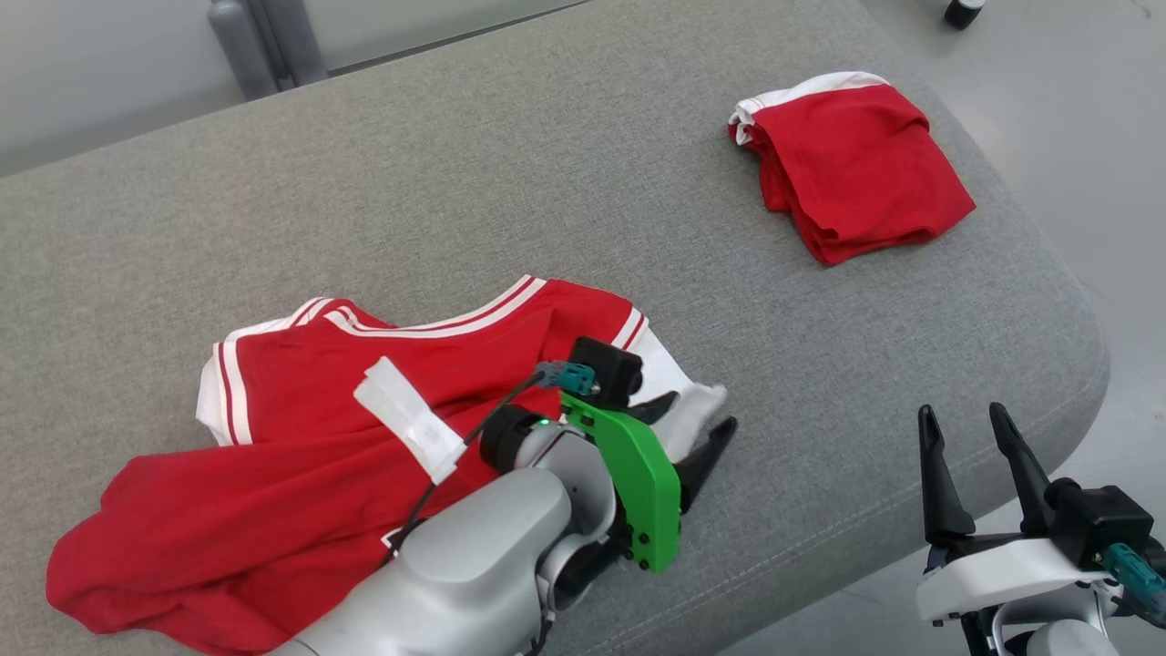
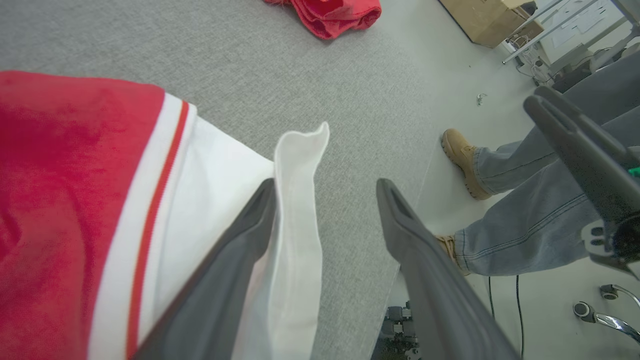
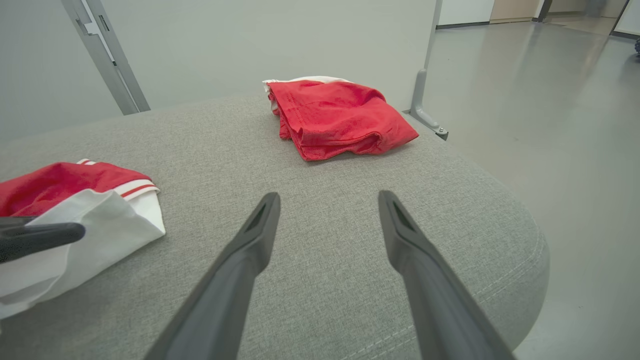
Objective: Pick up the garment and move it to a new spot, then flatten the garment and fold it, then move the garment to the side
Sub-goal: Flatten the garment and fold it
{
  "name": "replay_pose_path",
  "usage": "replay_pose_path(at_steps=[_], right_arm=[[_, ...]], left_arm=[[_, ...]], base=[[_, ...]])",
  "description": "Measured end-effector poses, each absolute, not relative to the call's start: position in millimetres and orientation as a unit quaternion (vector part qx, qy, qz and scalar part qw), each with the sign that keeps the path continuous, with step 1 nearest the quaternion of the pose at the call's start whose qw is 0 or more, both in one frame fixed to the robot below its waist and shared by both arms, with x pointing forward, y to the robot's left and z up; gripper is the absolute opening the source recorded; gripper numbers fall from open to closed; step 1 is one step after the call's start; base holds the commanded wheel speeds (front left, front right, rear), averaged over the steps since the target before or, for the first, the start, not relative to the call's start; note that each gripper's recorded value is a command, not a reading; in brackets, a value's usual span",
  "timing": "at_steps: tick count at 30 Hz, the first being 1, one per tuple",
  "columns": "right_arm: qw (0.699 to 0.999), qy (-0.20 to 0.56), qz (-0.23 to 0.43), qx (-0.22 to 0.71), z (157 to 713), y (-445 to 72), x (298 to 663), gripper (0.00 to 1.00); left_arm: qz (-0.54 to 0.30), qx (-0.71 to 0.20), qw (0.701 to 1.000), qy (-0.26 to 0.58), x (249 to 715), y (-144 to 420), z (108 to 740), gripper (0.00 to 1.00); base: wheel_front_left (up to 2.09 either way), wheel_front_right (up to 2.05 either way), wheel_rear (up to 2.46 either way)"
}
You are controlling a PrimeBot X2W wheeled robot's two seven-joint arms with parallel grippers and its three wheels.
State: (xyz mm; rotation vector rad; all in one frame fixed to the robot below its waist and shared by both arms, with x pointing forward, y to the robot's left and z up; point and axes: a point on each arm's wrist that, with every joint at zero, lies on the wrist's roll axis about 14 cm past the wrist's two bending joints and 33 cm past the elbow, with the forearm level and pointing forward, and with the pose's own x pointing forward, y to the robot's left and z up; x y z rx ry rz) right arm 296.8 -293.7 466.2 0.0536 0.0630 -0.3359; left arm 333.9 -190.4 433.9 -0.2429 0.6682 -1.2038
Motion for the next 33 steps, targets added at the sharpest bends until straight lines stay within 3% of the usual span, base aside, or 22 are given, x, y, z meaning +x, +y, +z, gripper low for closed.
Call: replay_pose_path(at_steps=[5,8,14,21,26,33], right_arm=[[0.985,0.033,-0.168,0.028,465,-294,297,1.00],[0.985,0.030,-0.166,0.029,466,-294,299,1.00],[0.987,0.031,-0.157,0.023,465,-290,299,1.00],[0.991,0.036,-0.128,0.022,461,-275,306,1.00],[0.995,0.032,-0.097,0.020,462,-259,320,1.00],[0.998,0.029,-0.058,0.011,463,-238,337,1.00]], left_arm=[[-0.602,-0.132,0.732,0.291,297,-202,451,1.00],[-0.603,-0.157,0.732,0.276,289,-204,463,1.00],[-0.521,-0.224,0.788,0.240,324,-182,478,1.00],[-0.337,-0.239,0.877,0.247,371,-65,440,1.00],[-0.220,-0.242,0.914,0.240,377,23,436,1.00],[-0.075,-0.228,0.941,0.239,372,123,429,1.00]], base=[[0.00,0.00,0.00],[0.00,0.00,0.00],[0.00,0.00,0.00],[0.00,0.00,0.00],[0.00,0.00,0.00],[0.00,0.00,0.00]])
